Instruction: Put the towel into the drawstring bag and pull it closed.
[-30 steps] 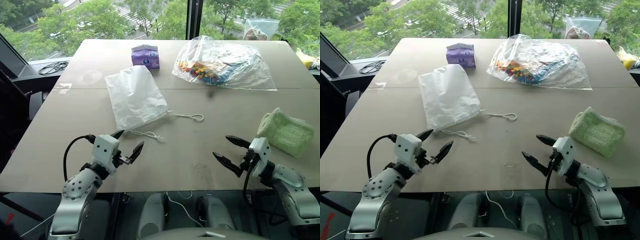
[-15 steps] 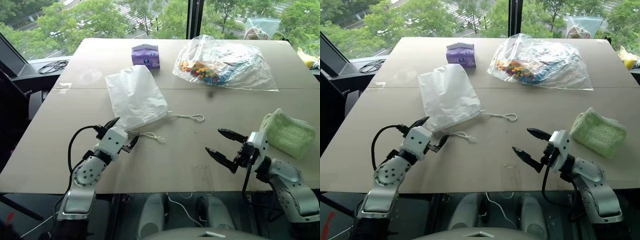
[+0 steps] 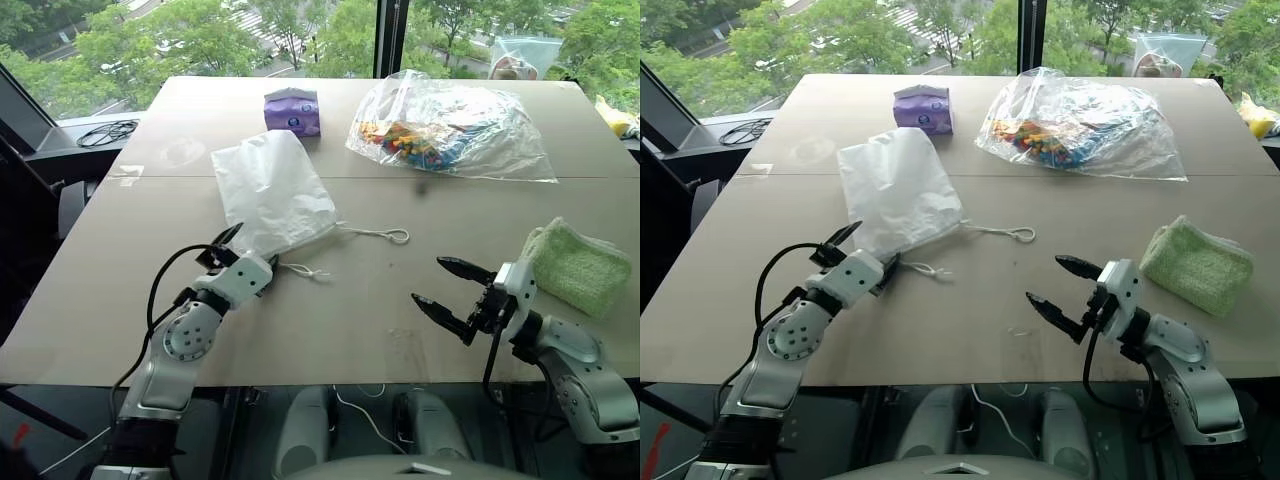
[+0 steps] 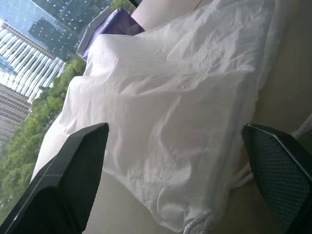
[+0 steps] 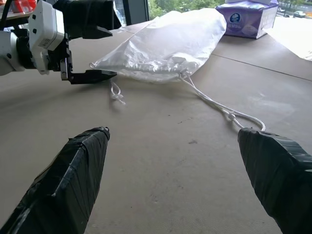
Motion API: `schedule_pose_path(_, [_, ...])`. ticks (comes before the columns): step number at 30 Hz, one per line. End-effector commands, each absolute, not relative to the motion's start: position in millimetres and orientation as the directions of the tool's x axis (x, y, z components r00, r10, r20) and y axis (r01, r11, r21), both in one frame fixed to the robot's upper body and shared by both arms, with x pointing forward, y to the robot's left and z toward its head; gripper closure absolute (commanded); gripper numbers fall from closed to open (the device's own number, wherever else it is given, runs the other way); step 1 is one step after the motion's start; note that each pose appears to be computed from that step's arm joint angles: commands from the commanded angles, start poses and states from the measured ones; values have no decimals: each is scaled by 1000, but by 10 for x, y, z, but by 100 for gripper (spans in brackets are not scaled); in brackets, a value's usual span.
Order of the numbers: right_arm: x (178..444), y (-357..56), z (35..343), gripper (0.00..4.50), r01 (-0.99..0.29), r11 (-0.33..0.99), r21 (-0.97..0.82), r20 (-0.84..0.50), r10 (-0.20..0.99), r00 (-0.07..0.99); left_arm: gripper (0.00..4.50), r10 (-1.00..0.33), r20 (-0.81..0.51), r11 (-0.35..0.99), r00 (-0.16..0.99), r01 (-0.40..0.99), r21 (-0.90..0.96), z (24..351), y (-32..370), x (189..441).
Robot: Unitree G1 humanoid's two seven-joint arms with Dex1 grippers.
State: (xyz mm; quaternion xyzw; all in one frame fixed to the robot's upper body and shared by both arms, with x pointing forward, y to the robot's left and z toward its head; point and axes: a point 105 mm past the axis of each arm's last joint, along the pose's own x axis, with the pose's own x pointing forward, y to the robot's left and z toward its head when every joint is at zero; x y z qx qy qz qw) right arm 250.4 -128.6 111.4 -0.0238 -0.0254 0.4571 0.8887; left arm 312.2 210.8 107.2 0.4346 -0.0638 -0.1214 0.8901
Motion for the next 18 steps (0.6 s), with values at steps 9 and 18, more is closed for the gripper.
schedule_pose_path(9, [2560,-1286,1215,0,-802,589,-105,57,808,586,58,-222,125,641,967,48,766,1312,2138,3199])
schedule_pose_path(18, [2587,-1309,1220,0,-782,612,-117,66,791,608,448,-224,141,663,964,44,748,1383,2099,3302])
